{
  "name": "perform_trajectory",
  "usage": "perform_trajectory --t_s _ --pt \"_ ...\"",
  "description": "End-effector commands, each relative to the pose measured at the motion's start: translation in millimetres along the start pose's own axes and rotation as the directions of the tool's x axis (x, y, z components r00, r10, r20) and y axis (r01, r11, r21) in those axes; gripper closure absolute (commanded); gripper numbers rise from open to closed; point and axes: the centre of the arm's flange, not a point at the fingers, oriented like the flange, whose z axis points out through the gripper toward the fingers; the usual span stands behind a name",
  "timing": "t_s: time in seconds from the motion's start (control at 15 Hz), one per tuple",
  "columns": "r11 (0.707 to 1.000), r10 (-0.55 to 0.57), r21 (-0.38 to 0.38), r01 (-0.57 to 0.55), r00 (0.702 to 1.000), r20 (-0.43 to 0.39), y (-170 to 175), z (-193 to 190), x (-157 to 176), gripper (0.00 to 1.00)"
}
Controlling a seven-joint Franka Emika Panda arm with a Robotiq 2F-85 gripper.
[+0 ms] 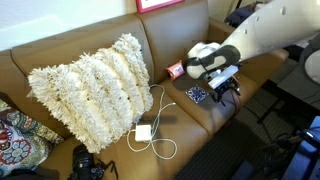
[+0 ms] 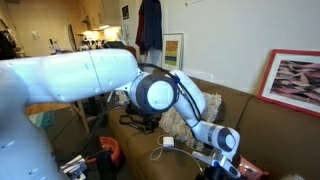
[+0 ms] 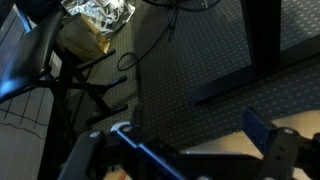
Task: Move the brown bag to the left
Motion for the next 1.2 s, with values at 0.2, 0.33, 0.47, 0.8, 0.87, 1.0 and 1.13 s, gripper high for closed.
perform_trajectory --t_s 0.2,0.33,0.47,0.8,0.87,1.0,1.13 --pt "0.999 -0.011 -0.038 0.013 0.999 0.034 -5 22 2 0.00" --pt "0.999 -0.011 -0.034 0.012 1.000 0.028 0 13 -1 0.00" --pt "0.999 -0.011 -0.033 0.012 1.000 0.026 0 11 -1 0.00" --pt "0.999 -0.013 -0.031 0.014 0.999 0.029 0 13 -2 0.00" --pt "1.000 -0.013 -0.028 0.014 1.000 0.029 1 12 -2 0.00" --pt "1.000 -0.013 -0.024 0.013 1.000 0.025 2 12 -1 0.00" --pt "1.000 -0.011 -0.018 0.011 1.000 0.021 3 11 0 0.00"
